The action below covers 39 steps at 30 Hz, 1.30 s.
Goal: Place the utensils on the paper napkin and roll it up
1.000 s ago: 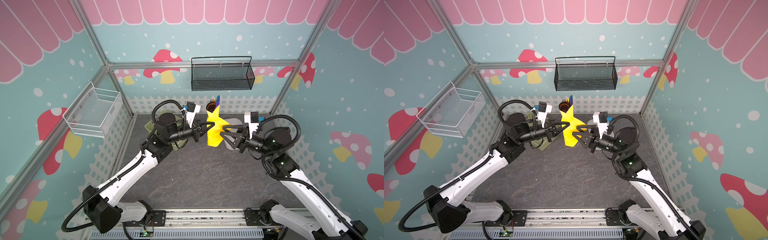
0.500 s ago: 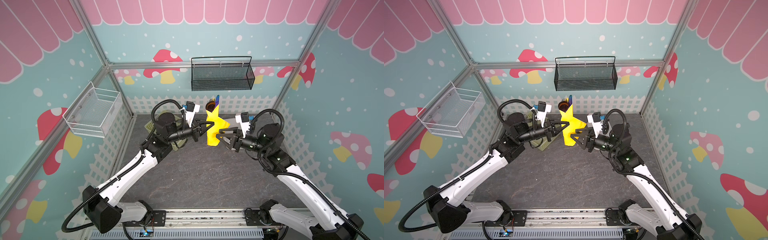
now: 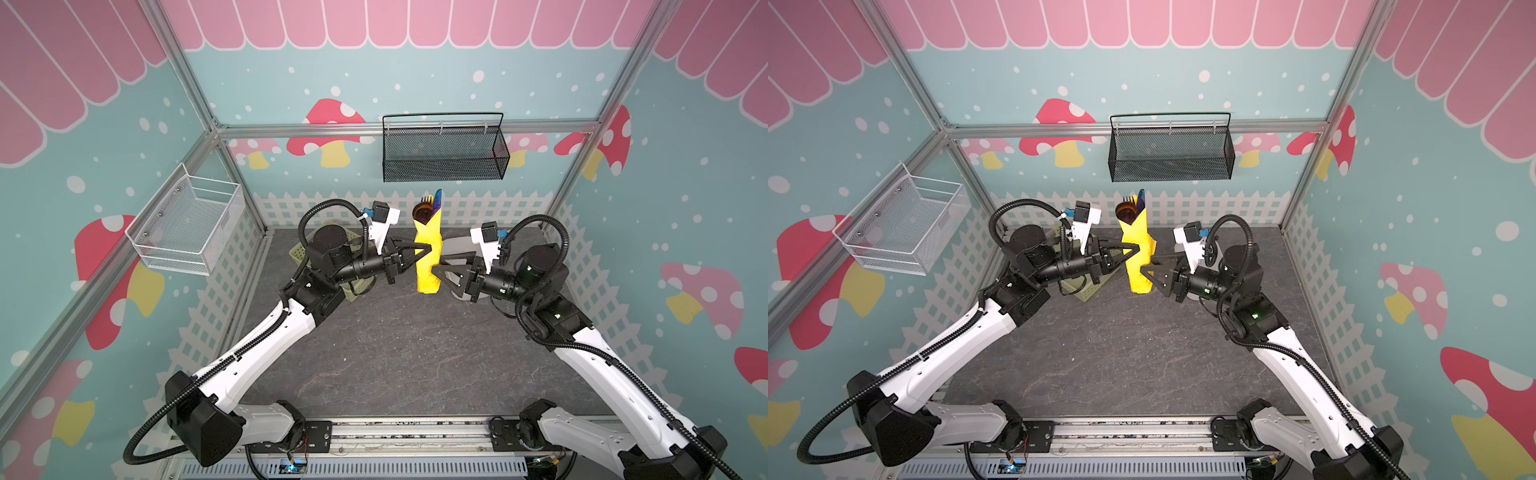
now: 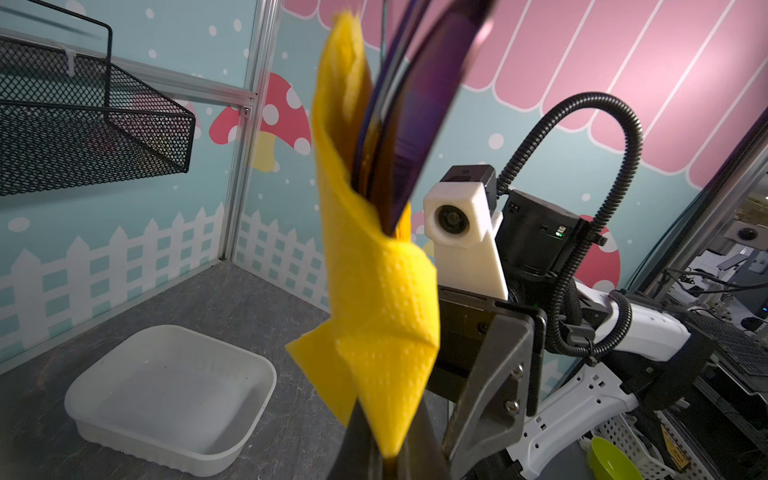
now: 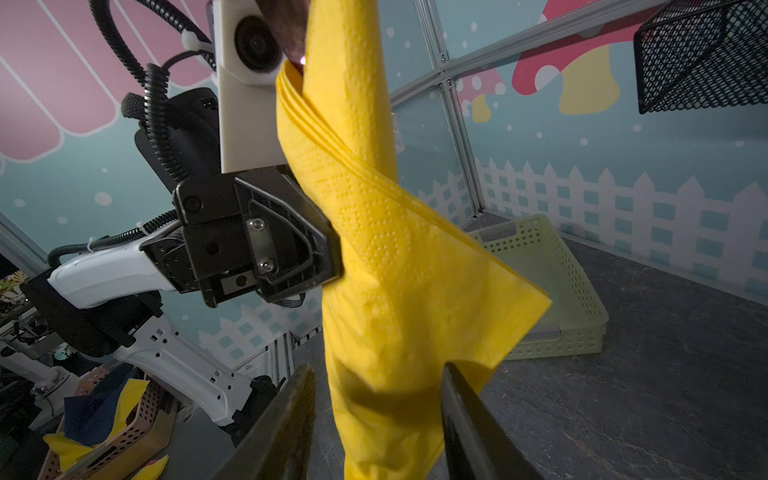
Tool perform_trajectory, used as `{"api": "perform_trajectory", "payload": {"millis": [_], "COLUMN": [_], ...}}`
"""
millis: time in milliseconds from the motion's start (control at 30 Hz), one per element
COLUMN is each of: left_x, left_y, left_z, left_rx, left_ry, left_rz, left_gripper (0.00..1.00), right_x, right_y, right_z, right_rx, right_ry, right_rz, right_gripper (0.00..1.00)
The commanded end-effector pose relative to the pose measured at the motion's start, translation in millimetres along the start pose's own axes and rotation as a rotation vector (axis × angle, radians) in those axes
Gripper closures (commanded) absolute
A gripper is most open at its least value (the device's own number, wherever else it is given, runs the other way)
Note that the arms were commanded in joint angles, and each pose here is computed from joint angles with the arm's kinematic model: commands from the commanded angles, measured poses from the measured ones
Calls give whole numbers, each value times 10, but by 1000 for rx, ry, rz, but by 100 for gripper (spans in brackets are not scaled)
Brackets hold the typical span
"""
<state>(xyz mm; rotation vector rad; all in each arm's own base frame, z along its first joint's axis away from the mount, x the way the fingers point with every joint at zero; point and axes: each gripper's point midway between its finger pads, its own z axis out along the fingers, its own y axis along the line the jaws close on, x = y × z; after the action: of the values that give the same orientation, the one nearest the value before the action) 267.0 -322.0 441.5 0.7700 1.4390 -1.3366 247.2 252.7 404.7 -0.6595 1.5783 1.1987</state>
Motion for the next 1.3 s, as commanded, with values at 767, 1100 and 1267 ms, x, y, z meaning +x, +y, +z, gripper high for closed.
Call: {"api": "perform_trajectory", "payload": {"millis": [767,1100,1267], "left_x": [-293,-280,-295], "left_y": [-262,-239,-264], "left_z": [55,125,111], "left_rx": [159,159,158], "left_ry": [-76,-66,-71], "left_rz": [11,7,12], "left_gripper": [100,100,100], "right_x": [-33,-17,-34], "right_y": [481,568,557], "right_z": [-6,23,5], "right_rx": [-294,-325,-306], "right_ry": [-9,-6,-20], "right_rz": [-32,-44,-49], "right_gripper": [60,66,77]}}
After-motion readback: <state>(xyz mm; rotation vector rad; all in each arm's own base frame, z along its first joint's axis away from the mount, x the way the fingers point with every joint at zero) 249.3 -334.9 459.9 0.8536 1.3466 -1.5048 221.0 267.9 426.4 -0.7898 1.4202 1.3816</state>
